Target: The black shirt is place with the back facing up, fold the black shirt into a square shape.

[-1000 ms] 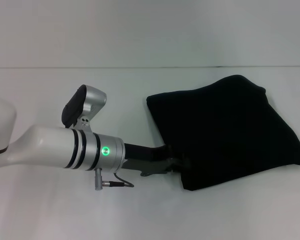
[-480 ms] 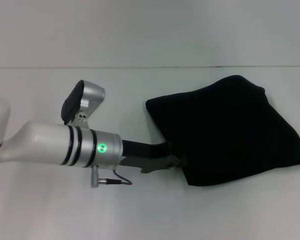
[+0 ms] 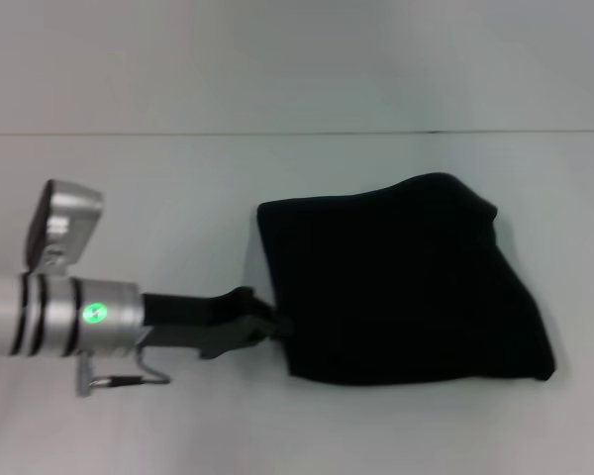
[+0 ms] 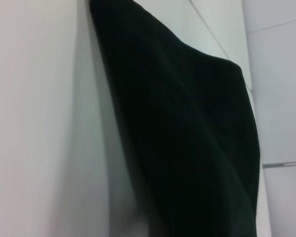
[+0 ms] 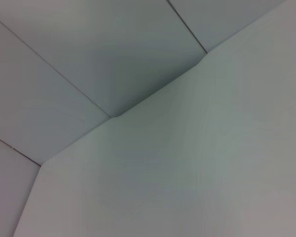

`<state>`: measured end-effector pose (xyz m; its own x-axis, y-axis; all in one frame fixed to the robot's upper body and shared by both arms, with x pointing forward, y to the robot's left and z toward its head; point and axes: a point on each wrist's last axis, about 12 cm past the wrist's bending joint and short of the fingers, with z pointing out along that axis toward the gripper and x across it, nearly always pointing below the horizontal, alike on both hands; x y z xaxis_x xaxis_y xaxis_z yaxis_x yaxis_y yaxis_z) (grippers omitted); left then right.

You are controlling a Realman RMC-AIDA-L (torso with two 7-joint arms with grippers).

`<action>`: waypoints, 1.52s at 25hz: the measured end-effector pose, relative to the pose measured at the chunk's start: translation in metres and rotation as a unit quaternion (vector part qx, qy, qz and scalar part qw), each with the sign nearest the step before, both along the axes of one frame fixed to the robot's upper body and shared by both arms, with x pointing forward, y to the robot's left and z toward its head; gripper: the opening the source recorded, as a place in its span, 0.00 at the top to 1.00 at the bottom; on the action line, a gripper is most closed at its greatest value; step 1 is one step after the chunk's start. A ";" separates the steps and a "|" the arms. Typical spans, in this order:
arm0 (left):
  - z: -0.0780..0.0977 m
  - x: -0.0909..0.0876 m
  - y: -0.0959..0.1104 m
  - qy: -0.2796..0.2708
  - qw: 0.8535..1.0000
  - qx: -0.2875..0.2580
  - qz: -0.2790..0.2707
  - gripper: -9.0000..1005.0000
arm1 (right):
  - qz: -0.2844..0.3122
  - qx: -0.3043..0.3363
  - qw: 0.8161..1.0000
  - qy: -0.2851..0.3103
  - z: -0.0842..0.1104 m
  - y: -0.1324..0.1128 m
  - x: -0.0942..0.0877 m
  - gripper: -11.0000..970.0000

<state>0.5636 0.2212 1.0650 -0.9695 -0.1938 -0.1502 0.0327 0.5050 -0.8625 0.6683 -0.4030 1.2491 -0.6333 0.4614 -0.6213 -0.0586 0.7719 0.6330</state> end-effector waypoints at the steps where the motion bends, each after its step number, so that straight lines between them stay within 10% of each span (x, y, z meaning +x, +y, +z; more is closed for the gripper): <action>1: -0.001 -0.002 0.005 0.003 1.000 0.002 0.002 0.98 | 0.001 0.000 1.000 0.000 0.000 0.000 0.000 0.17; 9: 0.010 -0.001 0.028 -0.005 1.000 0.011 -0.012 0.98 | 0.008 -0.004 1.000 -0.002 -0.001 0.003 0.001 0.17; 19: 0.041 0.002 0.068 -0.099 0.995 0.003 -0.019 0.68 | 0.055 -0.006 0.996 -0.075 -0.003 0.007 -0.007 0.17; 23: 0.049 0.002 0.069 -0.254 0.963 0.020 -0.091 0.57 | 0.137 -0.051 0.963 -0.225 -0.029 0.023 -0.036 0.17; 29: 0.054 0.018 0.064 -0.341 0.930 0.075 -0.116 0.44 | 0.150 -0.176 0.906 -0.355 -0.096 0.036 -0.107 0.17; 38: 0.066 0.030 0.036 -0.391 0.893 0.092 -0.204 0.06 | 0.289 -0.111 0.917 -0.252 -0.135 0.054 -0.159 0.17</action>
<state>0.5939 0.2574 1.1310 -0.5384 0.2490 -0.8051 0.8022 0.4440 -0.3992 0.5094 -0.3495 1.1140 -0.3382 -0.0338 -0.9405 -0.7413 0.6253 0.2440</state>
